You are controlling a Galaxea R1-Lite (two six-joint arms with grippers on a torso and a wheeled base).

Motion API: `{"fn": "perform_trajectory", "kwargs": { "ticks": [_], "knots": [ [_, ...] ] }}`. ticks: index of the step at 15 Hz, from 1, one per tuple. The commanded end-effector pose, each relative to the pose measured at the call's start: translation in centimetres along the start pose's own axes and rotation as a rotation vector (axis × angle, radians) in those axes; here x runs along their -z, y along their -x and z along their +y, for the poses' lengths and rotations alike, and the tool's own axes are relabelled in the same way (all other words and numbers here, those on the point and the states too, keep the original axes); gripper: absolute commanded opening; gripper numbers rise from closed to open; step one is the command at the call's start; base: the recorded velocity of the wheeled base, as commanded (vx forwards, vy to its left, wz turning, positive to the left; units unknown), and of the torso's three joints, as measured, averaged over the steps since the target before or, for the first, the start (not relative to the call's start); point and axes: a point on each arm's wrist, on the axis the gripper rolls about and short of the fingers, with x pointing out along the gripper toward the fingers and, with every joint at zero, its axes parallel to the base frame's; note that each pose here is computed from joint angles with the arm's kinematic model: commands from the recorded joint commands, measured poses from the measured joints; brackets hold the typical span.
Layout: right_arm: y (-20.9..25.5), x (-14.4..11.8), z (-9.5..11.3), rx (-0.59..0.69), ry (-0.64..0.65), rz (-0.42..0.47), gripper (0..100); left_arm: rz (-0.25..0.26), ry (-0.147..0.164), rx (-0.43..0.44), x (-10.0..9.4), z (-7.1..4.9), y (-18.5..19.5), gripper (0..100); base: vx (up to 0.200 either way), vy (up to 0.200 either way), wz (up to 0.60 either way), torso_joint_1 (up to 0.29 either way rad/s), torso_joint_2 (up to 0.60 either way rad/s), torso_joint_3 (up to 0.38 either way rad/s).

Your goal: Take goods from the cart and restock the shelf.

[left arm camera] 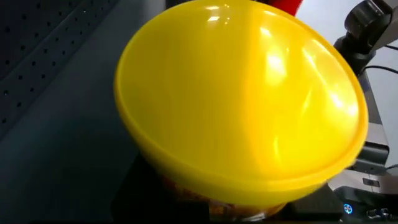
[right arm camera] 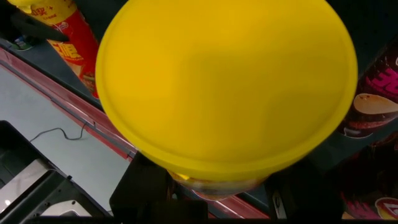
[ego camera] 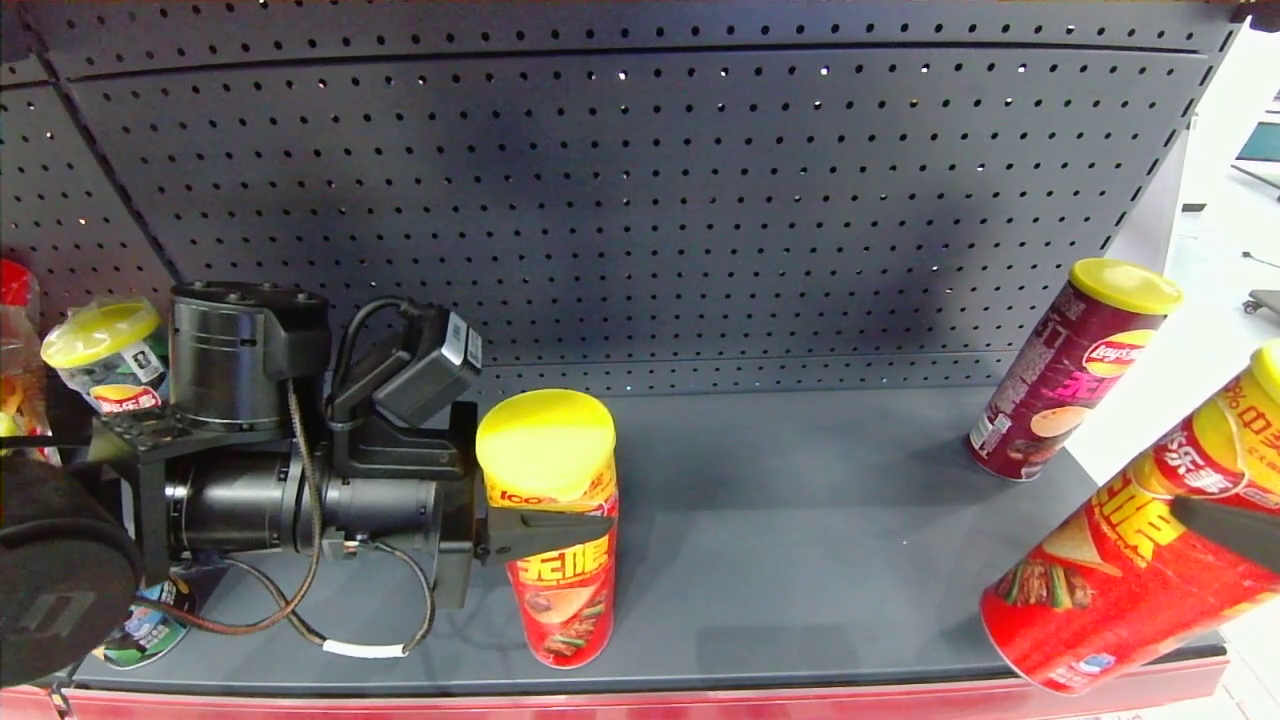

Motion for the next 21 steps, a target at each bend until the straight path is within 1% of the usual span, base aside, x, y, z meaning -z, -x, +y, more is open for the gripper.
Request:
{"fn": "perform_trajectory", "kwargs": {
  "ticks": [1,2,3,5,6,8,11,16,18,21],
  "knots": [
    [0.1,-0.2,0.0,-0.001,0.004,-0.010,0,0.005,0.000,0.013,0.1,-0.2,-0.3,0,0.000,0.000,0.00,0.000,0.00,0.000],
    [0.1,-0.2,0.0,0.001,0.004,-0.010,0,0.004,-0.001,0.013,0.1,-0.1,-0.3,0,0.000,0.000,0.00,0.000,0.00,0.000],
    [0.1,-0.2,0.0,-0.001,0.003,-0.008,0,-0.009,-0.015,0.014,0.0,0.0,-0.6,0,0.000,0.000,0.00,0.000,0.00,0.000],
    [0.1,-0.2,0.0,-0.001,0.003,-0.008,0,-0.009,-0.017,0.015,0.5,0.0,-0.9,0,0.000,0.000,0.00,0.000,0.00,0.000],
    [0.1,-0.2,0.0,-0.001,0.003,-0.008,0,-0.018,-0.026,0.015,0.6,-0.1,-1.0,0,0.000,0.000,0.00,0.000,0.00,0.000],
    [0.1,-0.3,0.0,0.001,0.004,-0.010,0,-0.014,-0.021,0.027,0.8,-0.4,-1.0,0,0.000,0.000,0.00,0.000,0.00,0.000],
    [0.1,-0.2,0.0,0.001,0.003,-0.008,0,-0.019,-0.019,0.038,0.6,-0.9,-1.0,0,0.000,0.000,0.00,0.000,0.00,0.000],
    [0.2,-0.3,0.0,0.001,0.004,-0.011,0,-0.019,-0.018,0.039,0.6,-0.9,-1.0,0,0.000,0.000,0.00,0.000,0.00,0.000],
    [0.1,-0.5,0.0,0.002,0.005,-0.014,0,-0.028,-0.012,0.041,0.3,-1.2,-0.8,0,0.000,0.000,0.00,0.000,0.00,0.000],
    [0.1,-0.8,0.0,0.001,0.007,-0.020,0,-0.024,-0.008,0.044,0.5,-1.3,-0.7,0,0.000,0.000,0.00,0.000,0.00,0.000]
  ]
}}
